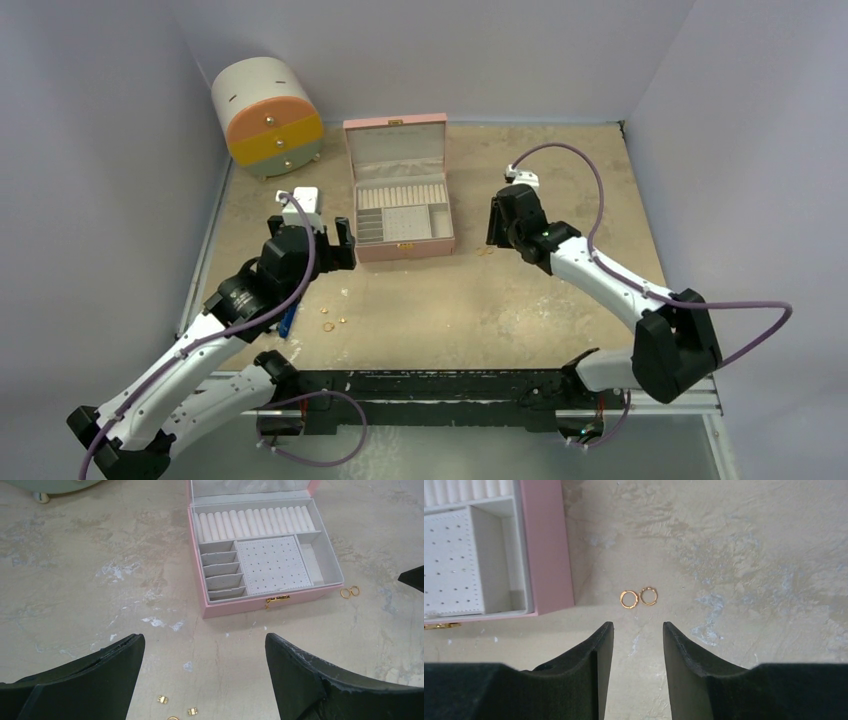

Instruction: Organize the mixed jewelry

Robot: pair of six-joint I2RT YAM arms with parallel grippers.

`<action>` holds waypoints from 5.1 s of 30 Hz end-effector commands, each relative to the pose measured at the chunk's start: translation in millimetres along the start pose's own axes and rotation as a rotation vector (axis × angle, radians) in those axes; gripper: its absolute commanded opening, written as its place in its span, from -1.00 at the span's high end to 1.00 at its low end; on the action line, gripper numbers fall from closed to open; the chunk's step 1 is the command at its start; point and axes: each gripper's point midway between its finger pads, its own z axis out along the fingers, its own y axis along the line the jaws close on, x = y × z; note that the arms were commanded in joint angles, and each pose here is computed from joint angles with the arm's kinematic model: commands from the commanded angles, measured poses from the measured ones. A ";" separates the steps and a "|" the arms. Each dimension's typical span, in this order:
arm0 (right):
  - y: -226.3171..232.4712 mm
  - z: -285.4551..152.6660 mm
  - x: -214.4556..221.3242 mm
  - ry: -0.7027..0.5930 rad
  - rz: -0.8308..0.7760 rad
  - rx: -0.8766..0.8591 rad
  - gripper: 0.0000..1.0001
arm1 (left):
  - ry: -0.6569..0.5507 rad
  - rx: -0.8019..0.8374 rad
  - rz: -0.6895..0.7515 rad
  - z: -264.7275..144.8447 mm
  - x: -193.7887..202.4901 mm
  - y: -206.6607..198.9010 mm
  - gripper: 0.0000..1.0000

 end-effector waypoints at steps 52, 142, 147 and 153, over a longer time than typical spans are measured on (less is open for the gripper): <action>-16.7 91.7 63.2 0.337 0.487 0.293 0.38 | -0.012 -0.012 -0.001 4.9 -4.7 -2.4 -0.82; 54.6 1.9 147.8 0.409 -0.311 -0.218 0.41 | -0.014 -0.029 -0.002 4.8 -5.2 0.7 -0.82; 49.3 5.5 150.5 0.413 -0.318 -0.192 0.44 | -0.009 -0.032 0.001 5.6 -3.9 1.1 -0.82; 49.3 5.4 157.2 0.432 -0.332 -0.208 0.45 | -0.010 -0.033 0.001 5.9 -4.4 0.8 -0.82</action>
